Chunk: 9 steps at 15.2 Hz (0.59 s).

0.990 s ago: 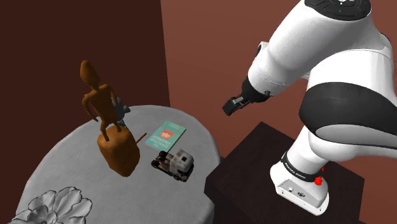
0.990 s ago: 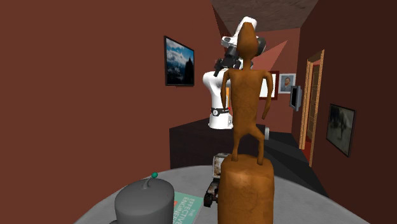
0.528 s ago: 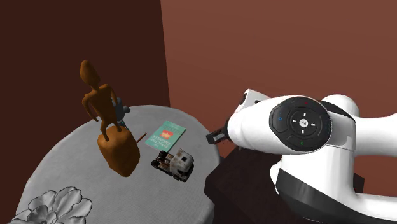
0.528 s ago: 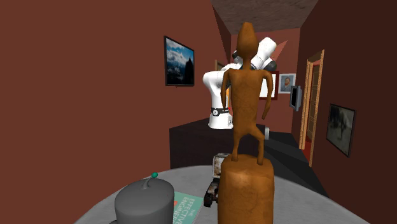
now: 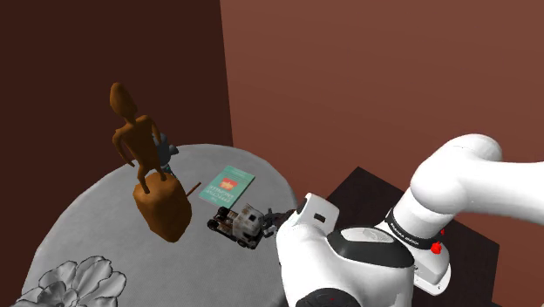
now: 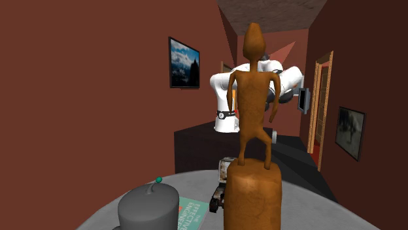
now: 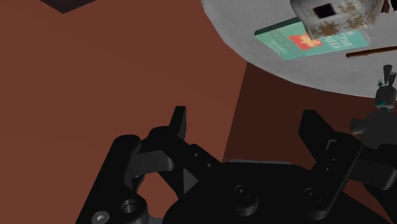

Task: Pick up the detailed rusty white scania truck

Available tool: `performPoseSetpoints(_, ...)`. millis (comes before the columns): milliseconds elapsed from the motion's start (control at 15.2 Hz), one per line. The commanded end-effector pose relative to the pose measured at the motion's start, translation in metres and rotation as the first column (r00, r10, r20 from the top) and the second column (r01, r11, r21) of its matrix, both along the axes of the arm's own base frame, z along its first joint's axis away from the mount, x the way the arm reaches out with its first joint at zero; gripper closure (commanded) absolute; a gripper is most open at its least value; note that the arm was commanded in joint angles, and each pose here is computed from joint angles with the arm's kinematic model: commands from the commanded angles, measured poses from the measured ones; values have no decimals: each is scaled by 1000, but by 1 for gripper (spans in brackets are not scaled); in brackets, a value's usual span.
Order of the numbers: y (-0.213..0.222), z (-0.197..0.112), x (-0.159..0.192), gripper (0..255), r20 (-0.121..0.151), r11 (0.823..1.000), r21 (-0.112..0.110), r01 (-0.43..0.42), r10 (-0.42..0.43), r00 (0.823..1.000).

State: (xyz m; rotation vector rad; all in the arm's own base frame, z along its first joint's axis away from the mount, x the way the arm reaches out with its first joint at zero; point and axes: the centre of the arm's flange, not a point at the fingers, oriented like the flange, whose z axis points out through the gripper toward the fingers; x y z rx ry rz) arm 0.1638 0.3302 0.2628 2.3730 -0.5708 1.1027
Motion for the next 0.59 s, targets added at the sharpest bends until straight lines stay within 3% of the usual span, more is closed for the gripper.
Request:
performPoseSetpoints(0, 16, -35, 6, 0, 52, 999, -31, 29, -28, 998)
performPoseSetpoints(264, 43, -96, 25, 0, 159, 992, -88, 89, -74, 985)
performPoseSetpoints(528, 66, -156, 51, 0, 267, 979, -137, 153, -112, 957)
